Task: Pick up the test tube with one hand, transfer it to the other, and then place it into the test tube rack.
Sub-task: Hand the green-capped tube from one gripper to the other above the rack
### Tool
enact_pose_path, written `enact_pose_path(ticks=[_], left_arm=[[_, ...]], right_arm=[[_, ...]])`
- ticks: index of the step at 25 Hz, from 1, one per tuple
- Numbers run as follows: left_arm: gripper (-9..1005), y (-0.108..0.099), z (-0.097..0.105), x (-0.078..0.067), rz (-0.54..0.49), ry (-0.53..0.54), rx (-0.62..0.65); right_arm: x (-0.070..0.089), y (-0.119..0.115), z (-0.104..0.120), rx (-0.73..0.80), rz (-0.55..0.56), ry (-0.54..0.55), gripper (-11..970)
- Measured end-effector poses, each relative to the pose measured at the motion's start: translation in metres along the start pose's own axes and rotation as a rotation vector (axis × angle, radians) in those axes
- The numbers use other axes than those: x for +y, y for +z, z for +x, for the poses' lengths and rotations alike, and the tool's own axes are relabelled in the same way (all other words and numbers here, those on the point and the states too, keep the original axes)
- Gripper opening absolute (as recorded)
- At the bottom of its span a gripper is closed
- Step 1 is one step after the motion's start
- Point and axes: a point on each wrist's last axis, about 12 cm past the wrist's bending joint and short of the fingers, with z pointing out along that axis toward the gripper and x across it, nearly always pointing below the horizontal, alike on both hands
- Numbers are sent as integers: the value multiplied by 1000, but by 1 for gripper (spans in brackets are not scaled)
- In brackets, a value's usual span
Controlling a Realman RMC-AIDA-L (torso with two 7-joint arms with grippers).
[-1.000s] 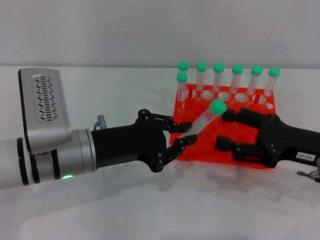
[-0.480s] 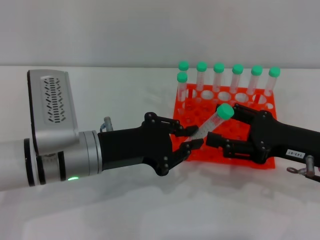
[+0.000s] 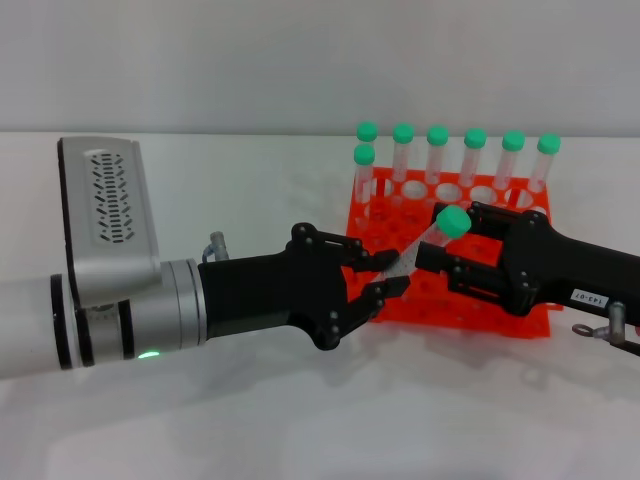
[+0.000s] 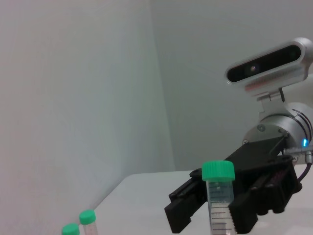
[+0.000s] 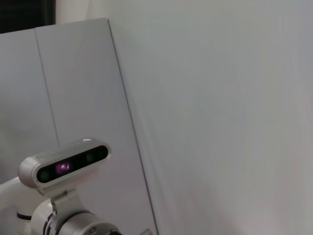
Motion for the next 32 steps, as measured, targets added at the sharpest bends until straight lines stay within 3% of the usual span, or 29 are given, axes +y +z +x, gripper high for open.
enact_pose_path(ticks=[10, 18, 32], left_arm=[[226, 6, 2, 3, 10, -19, -2], [229, 6, 2, 4, 6, -26, -5], [235, 4, 6, 8, -36, -70, -18]], right_arm=[[0, -1, 1, -2, 5, 0, 415], [1, -1, 1, -1, 1, -1, 273], [0, -2, 1, -3, 7, -8, 213]])
